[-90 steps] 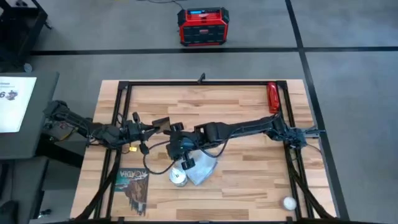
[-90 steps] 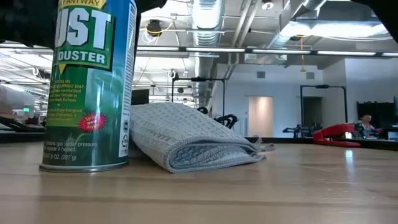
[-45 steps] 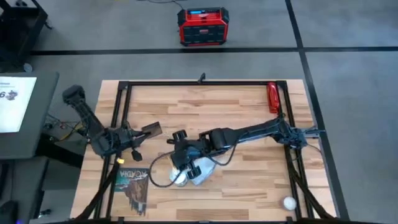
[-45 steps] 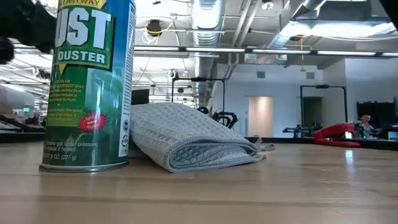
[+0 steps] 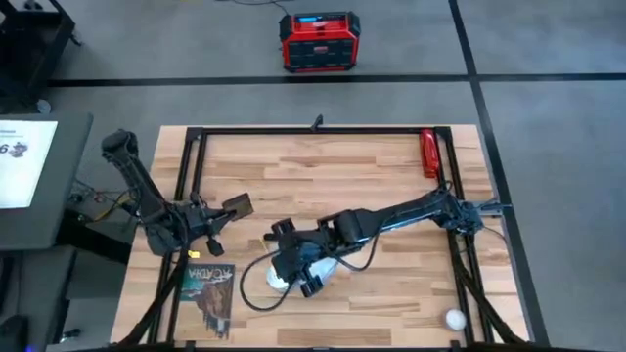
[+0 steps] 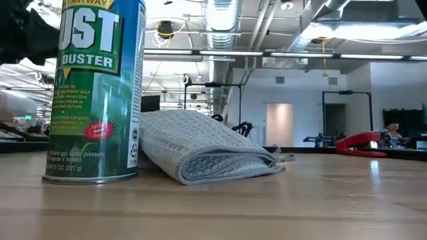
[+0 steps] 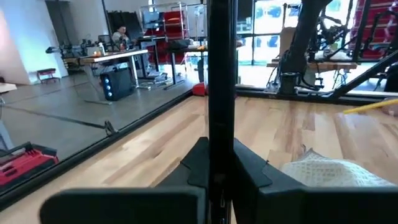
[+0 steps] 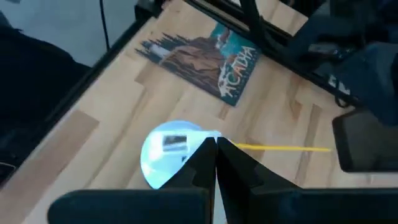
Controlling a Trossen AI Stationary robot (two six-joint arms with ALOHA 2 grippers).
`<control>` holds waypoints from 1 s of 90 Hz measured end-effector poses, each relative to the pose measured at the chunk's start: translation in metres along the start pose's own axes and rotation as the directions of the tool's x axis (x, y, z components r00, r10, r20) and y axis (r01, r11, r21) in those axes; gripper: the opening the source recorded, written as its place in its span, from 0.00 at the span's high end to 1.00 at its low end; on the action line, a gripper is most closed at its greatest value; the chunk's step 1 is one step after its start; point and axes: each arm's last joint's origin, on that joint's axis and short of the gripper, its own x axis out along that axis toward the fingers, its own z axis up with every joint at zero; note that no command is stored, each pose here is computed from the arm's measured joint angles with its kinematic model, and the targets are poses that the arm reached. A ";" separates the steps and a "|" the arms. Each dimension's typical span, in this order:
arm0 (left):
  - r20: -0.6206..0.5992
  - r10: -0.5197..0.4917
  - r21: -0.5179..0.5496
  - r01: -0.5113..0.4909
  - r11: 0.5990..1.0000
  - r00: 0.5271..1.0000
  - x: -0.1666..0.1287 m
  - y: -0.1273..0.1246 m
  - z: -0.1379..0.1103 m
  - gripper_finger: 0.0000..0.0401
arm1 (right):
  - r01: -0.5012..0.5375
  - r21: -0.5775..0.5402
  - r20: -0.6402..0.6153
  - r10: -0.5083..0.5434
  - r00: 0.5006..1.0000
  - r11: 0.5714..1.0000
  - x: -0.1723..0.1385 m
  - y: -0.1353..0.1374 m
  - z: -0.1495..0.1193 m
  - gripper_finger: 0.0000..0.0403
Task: Apply microfiber cloth
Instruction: Spray the front of the cellphone using the spray bottle
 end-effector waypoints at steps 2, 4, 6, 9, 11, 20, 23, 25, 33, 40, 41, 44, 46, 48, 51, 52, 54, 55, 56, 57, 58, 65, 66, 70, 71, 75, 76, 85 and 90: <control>-0.001 0.002 0.000 -0.002 1.000 1.000 0.000 0.000 -0.001 0.98 | 0.000 0.000 0.006 0.000 1.000 1.000 0.000 0.000 0.000 1.00; -0.001 0.003 -0.001 -0.003 1.000 1.000 0.001 -0.001 -0.001 0.98 | 0.002 0.000 0.012 -0.002 1.000 1.000 0.000 0.000 0.001 1.00; -0.002 0.005 -0.004 -0.005 1.000 1.000 0.001 -0.001 -0.001 0.98 | 0.004 -0.002 0.021 -0.004 1.000 1.000 0.000 -0.001 0.002 1.00; -0.002 0.007 -0.006 -0.007 1.000 1.000 0.001 -0.001 -0.002 0.98 | 0.009 -0.004 0.033 -0.009 0.999 1.000 0.000 -0.002 0.003 1.00; -0.003 0.008 -0.008 -0.008 1.000 1.000 0.001 -0.002 -0.002 0.98 | 0.013 -0.003 0.039 -0.013 0.999 1.000 0.000 -0.003 0.003 1.00; -0.003 0.008 -0.011 -0.008 1.000 1.000 0.001 -0.002 -0.003 0.98 | 0.019 0.000 0.044 -0.019 0.999 1.000 0.000 -0.008 0.002 1.00; -0.003 0.008 -0.013 -0.008 1.000 1.000 0.001 -0.002 -0.002 0.98 | 0.021 0.001 0.043 -0.021 0.999 1.000 0.000 -0.010 0.002 1.00; -0.003 0.008 -0.013 -0.008 1.000 1.000 0.001 -0.002 -0.002 0.98 | 0.023 0.001 0.042 -0.023 0.999 1.000 0.000 -0.011 0.001 1.00; -0.003 0.008 -0.012 -0.008 1.000 1.000 0.001 -0.002 -0.002 0.98 | 0.031 0.003 0.048 -0.032 0.998 1.000 0.004 -0.015 0.000 1.00; -0.003 0.008 -0.013 -0.008 1.000 1.000 0.001 -0.002 -0.002 0.98 | 0.032 0.006 0.035 -0.033 0.999 0.999 0.005 -0.018 -0.002 1.00; -0.003 0.008 -0.013 -0.008 1.000 1.000 0.001 -0.002 -0.002 0.98 | 0.032 0.006 0.034 -0.032 0.999 0.999 0.005 -0.018 -0.002 1.00; -0.003 0.008 -0.013 -0.008 1.000 1.000 0.001 -0.002 -0.002 0.98 | 0.033 0.007 0.031 -0.033 0.999 0.999 0.005 -0.019 -0.003 1.00; -0.003 0.008 -0.013 -0.008 1.000 1.000 0.001 -0.002 -0.002 0.98 | 0.034 0.008 0.030 -0.034 0.999 0.999 0.005 -0.019 -0.003 1.00; -0.003 0.008 -0.013 -0.008 1.000 1.000 0.001 -0.002 -0.002 0.98 | 0.034 0.009 0.030 -0.034 0.999 0.999 0.005 -0.020 -0.003 1.00; -0.003 0.008 -0.012 -0.008 1.000 1.000 0.001 -0.002 -0.003 0.98 | 0.034 0.009 0.030 -0.034 0.999 0.999 0.005 -0.020 -0.003 1.00; -0.003 0.008 -0.013 -0.008 1.000 1.000 0.001 -0.002 -0.002 0.98 | 0.034 0.009 0.030 -0.034 0.999 0.999 0.005 -0.020 -0.003 1.00; -0.003 0.009 -0.013 -0.009 1.000 1.000 0.001 -0.002 -0.002 0.98 | 0.034 0.009 0.031 -0.034 0.999 0.999 0.005 -0.020 -0.003 1.00; -0.003 0.009 -0.013 -0.009 1.000 1.000 0.001 -0.002 -0.002 0.98 | 0.034 0.009 0.031 -0.034 0.999 0.999 0.005 -0.020 -0.003 1.00; -0.003 0.009 -0.013 -0.009 1.000 1.000 0.001 -0.002 -0.002 0.98 | 0.034 0.009 0.030 -0.034 0.999 0.999 0.005 -0.020 -0.003 1.00; -0.003 0.008 -0.013 -0.008 1.000 1.000 0.001 -0.002 -0.002 0.98 | 0.034 0.009 0.030 -0.034 0.999 0.999 0.005 -0.020 -0.003 1.00; -0.003 0.008 -0.013 -0.008 1.000 1.000 0.001 -0.002 -0.002 0.98 | 0.034 0.009 0.029 -0.034 0.999 0.999 0.005 -0.020 -0.003 1.00; -0.003 0.008 -0.013 -0.008 1.000 1.000 0.001 -0.002 -0.002 0.98 | 0.032 0.009 0.025 -0.032 0.999 0.999 0.006 -0.019 -0.003 1.00; -0.003 0.008 -0.013 -0.008 1.000 1.000 0.001 -0.002 -0.002 0.98 | 0.032 0.009 0.025 -0.032 0.999 0.999 0.006 -0.019 -0.003 1.00; -0.003 0.008 -0.013 -0.008 1.000 1.000 0.001 -0.002 -0.002 0.98 | 0.030 0.009 0.020 -0.030 0.999 1.000 0.006 -0.019 -0.004 1.00; -0.003 0.008 -0.013 -0.008 1.000 1.000 0.001 -0.002 -0.002 0.98 | 0.030 0.009 0.018 -0.030 0.999 1.000 0.006 -0.019 -0.004 1.00; -0.003 0.008 -0.014 -0.008 1.000 1.000 0.001 -0.002 -0.003 0.98 | 0.028 0.009 0.014 -0.028 1.000 1.000 0.008 -0.019 -0.006 1.00; -0.003 0.008 -0.014 -0.008 1.000 1.000 0.001 -0.002 -0.002 0.98 | 0.027 0.010 0.011 -0.027 1.000 1.000 0.008 -0.018 -0.006 1.00; -0.003 0.008 -0.016 -0.008 1.000 1.000 0.001 -0.002 -0.002 0.98 | 0.020 0.016 -0.009 -0.020 1.000 1.000 0.013 -0.017 -0.010 1.00; -0.003 0.008 -0.016 -0.008 1.000 1.000 0.001 -0.002 -0.002 0.98 | 0.020 0.016 -0.009 -0.020 1.000 1.000 0.013 -0.017 -0.010 1.00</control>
